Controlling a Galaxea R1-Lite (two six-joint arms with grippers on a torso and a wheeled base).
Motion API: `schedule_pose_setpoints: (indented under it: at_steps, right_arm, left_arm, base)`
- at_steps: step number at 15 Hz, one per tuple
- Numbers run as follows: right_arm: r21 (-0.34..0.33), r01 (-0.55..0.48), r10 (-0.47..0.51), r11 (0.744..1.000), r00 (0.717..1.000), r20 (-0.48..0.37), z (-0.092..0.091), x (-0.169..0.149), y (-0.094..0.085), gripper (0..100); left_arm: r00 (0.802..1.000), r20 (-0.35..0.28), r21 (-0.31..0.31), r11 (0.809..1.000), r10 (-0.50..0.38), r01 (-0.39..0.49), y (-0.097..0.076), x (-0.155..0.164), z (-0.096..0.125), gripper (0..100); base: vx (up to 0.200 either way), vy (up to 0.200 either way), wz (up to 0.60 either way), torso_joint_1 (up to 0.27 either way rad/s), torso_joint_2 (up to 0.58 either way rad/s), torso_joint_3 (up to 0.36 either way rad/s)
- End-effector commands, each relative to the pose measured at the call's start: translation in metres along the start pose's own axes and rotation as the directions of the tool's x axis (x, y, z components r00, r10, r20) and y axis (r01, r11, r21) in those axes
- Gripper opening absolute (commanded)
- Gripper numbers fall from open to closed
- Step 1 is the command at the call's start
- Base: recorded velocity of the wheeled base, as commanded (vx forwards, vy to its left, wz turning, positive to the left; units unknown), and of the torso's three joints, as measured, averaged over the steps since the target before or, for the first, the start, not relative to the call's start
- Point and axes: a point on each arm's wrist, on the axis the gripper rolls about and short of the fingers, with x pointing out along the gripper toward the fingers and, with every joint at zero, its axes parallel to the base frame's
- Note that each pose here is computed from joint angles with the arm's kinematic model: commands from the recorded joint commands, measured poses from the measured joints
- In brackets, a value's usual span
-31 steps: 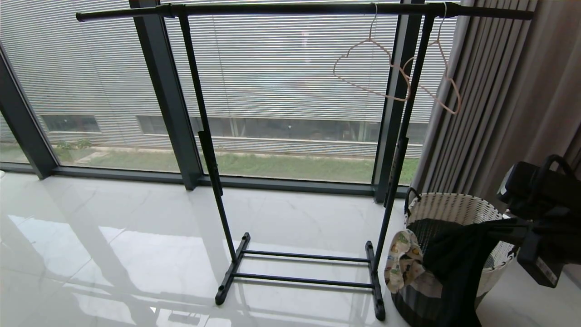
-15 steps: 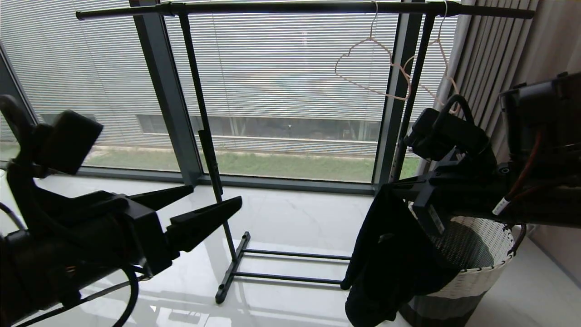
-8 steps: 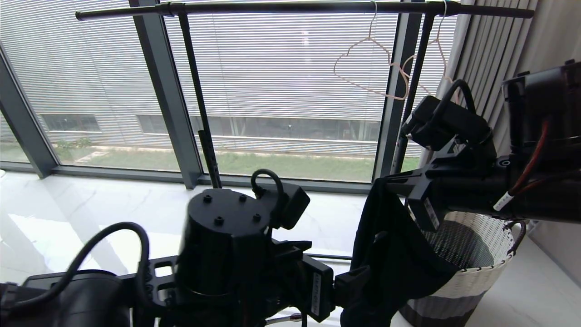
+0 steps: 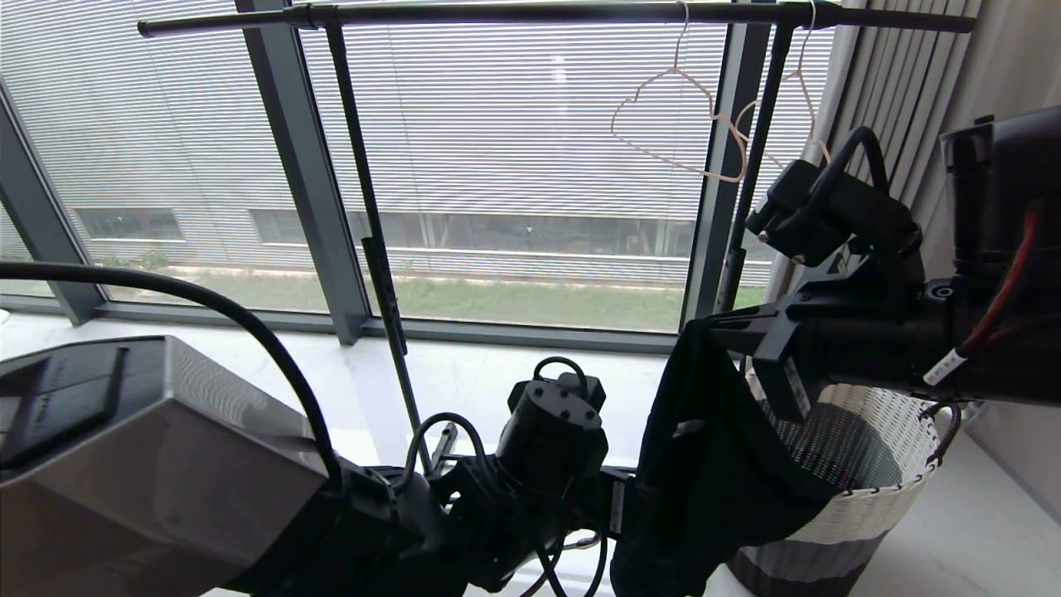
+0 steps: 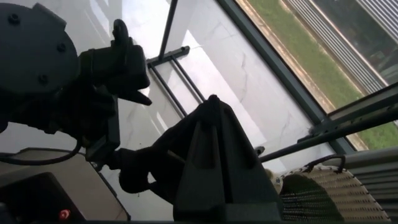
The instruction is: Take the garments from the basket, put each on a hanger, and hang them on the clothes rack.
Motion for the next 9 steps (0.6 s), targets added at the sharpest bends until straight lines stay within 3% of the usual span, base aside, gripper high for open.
schedule_pose_setpoints:
  at_steps: [1, 3, 5, 7, 9]
  right_arm:
    - [0.006, -0.002, 0.002, 1.000, 1.000, -0.004, -0.001, 0.001, 0.000, 0]
    - [0.014, -0.009, 0.009, 1.000, 1.000, -0.021, -0.003, 0.009, 0.002, 0]
    - [0.017, 0.000, 0.000, 1.000, 1.000, 0.020, 0.000, 0.023, 0.003, 0]
    - [0.019, 0.003, -0.003, 1.000, 0.999, 0.036, 0.000, 0.034, 0.004, 0]
    - [0.021, -0.010, 0.010, 1.000, 0.999, 0.032, -0.001, 0.042, 0.008, 0]
  left_arm:
    - [0.995, -0.076, 0.012, 0.998, 0.064, -0.063, 0.008, 0.020, -0.023, 100]
    - [0.991, -0.102, 0.019, 0.996, 0.091, -0.090, 0.014, 0.011, -0.032, 100]
    - [0.982, -0.134, 0.025, 0.991, 0.134, -0.132, 0.025, -0.006, -0.043, 100]
    - [0.975, -0.122, 0.019, 0.983, 0.185, -0.184, 0.038, -0.030, -0.044, 100]
    - [0.973, -0.085, 0.061, 0.976, 0.215, -0.211, 0.053, -0.059, -0.039, 100]
  base:
    - [0.000, 0.000, 0.00, 0.000, 0.00, 0.000]
    - [0.000, 0.000, 0.00, 0.000, 0.00, 0.000]
    - [0.000, 0.000, 0.00, 0.000, 0.00, 0.000]
    - [0.000, 0.000, 0.00, 0.000, 0.00, 0.000]
    - [0.000, 0.000, 0.00, 0.000, 0.00, 0.000]
